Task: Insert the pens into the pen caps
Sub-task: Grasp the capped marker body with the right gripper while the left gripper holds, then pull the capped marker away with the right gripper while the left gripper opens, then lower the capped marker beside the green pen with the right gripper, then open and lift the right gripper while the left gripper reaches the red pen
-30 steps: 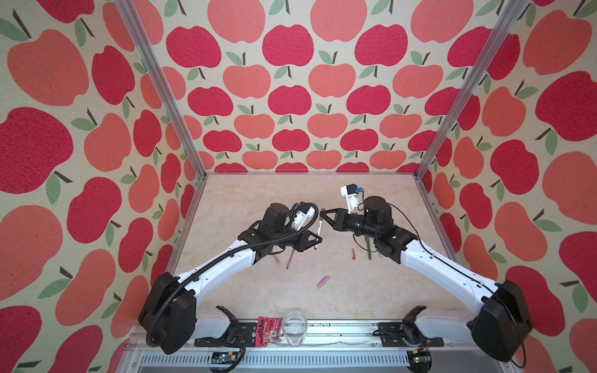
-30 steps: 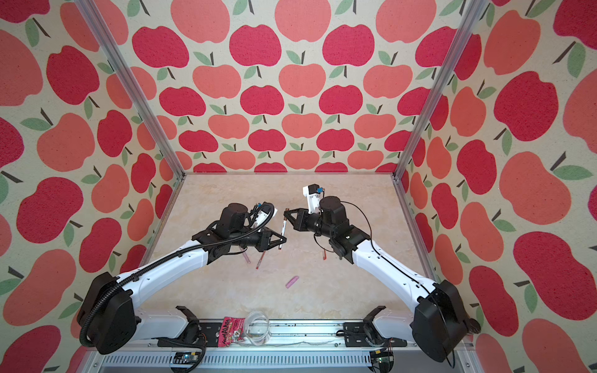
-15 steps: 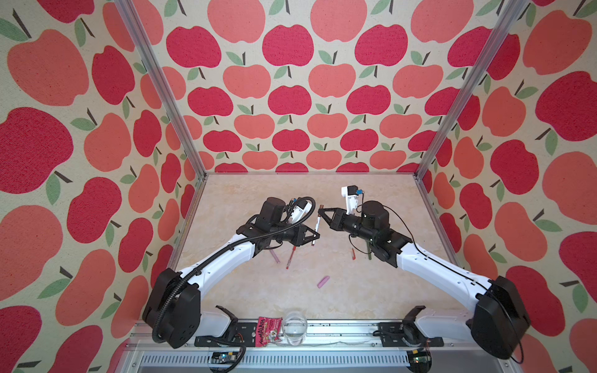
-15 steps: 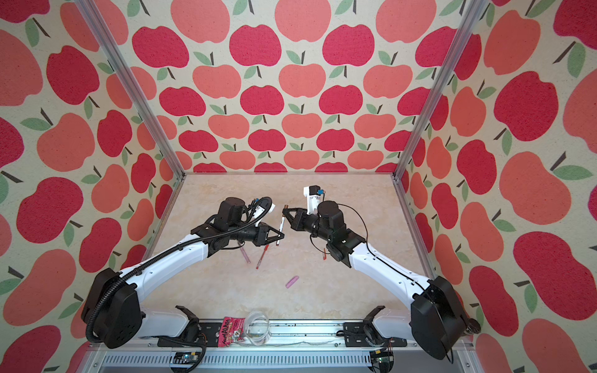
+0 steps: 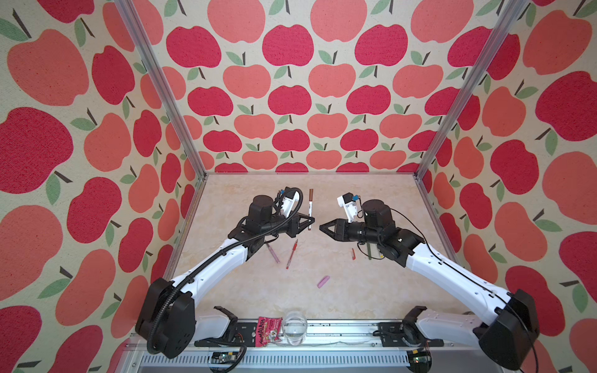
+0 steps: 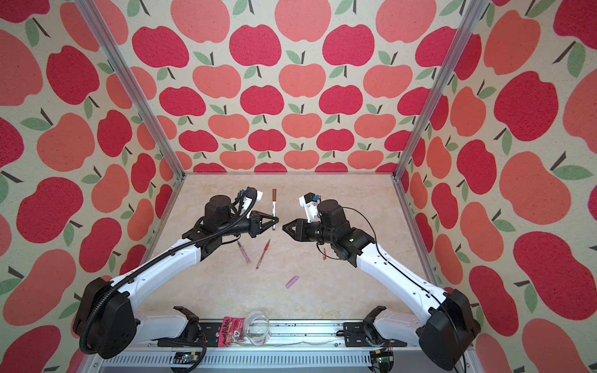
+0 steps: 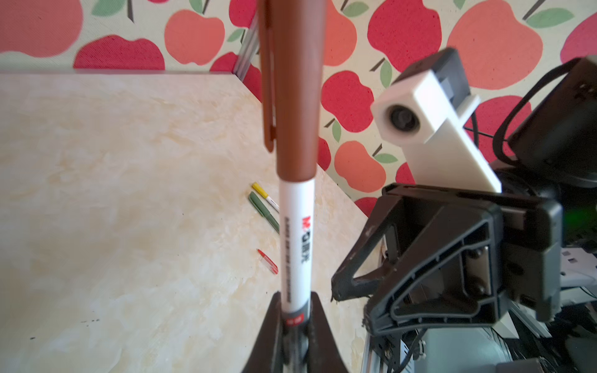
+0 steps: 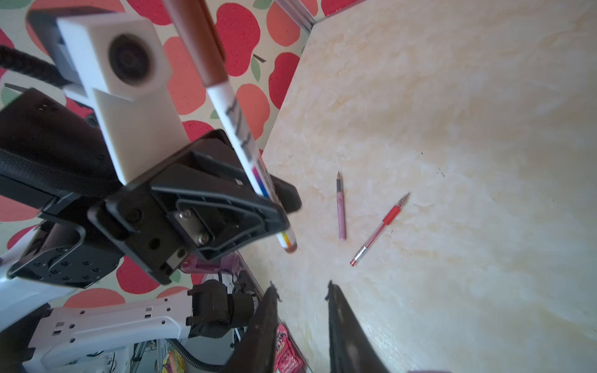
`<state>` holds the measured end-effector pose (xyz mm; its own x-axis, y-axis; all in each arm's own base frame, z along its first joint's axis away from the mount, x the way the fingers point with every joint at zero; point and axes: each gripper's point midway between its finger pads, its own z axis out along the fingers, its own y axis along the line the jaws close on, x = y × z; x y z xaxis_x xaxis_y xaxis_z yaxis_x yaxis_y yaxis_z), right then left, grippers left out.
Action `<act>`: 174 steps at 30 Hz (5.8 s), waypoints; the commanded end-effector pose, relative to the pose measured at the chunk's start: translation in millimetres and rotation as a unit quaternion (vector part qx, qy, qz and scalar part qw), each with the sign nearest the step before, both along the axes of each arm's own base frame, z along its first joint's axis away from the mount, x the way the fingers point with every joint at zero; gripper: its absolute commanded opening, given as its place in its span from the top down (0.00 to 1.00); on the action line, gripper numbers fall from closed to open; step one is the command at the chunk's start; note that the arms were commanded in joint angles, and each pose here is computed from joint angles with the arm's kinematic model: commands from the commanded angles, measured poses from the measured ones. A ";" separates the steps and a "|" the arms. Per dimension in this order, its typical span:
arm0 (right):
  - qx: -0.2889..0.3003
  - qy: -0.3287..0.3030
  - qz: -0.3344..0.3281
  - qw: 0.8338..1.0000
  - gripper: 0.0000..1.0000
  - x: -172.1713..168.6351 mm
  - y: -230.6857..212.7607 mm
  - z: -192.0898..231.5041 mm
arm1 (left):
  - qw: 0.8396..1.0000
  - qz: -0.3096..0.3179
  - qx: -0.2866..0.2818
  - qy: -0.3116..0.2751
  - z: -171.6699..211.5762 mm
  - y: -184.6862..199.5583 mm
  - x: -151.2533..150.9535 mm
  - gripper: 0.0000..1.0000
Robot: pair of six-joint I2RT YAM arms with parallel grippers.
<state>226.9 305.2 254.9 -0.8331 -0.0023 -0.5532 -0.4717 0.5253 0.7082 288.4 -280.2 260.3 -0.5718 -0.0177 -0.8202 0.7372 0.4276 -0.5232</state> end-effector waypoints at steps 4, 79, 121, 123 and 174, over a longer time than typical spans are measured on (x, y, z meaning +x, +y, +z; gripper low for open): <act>-0.042 -0.001 0.013 0.999 0.63 -23.7 -41.3 17.2 | 0.998 0.045 0.012 0.037 -30.2 7.1 -18.6 1.00; -0.261 0.009 -0.117 0.958 1.00 36.6 -113.4 -58.9 | 0.977 0.010 0.055 0.205 -84.9 -89.7 -54.7 0.49; -0.506 0.094 -0.130 0.847 1.00 104.4 -148.1 -230.1 | 0.978 0.093 0.050 0.181 -86.8 -5.8 -47.9 0.47; -0.506 0.100 -0.131 0.847 0.98 104.8 -147.3 -232.7 | 0.978 0.094 0.050 0.181 -86.5 -5.3 -47.5 0.47; -0.448 0.025 -0.125 0.885 0.64 93.8 -119.9 -138.0 | 0.976 0.150 0.051 0.151 -60.6 39.9 -37.9 0.39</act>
<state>328.1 174.4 87.1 -0.9166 -0.1941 -0.3494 -0.1862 0.9809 -0.0564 248.6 -251.2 196.6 -0.7844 -0.1507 -0.6017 0.3909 0.6331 -0.6681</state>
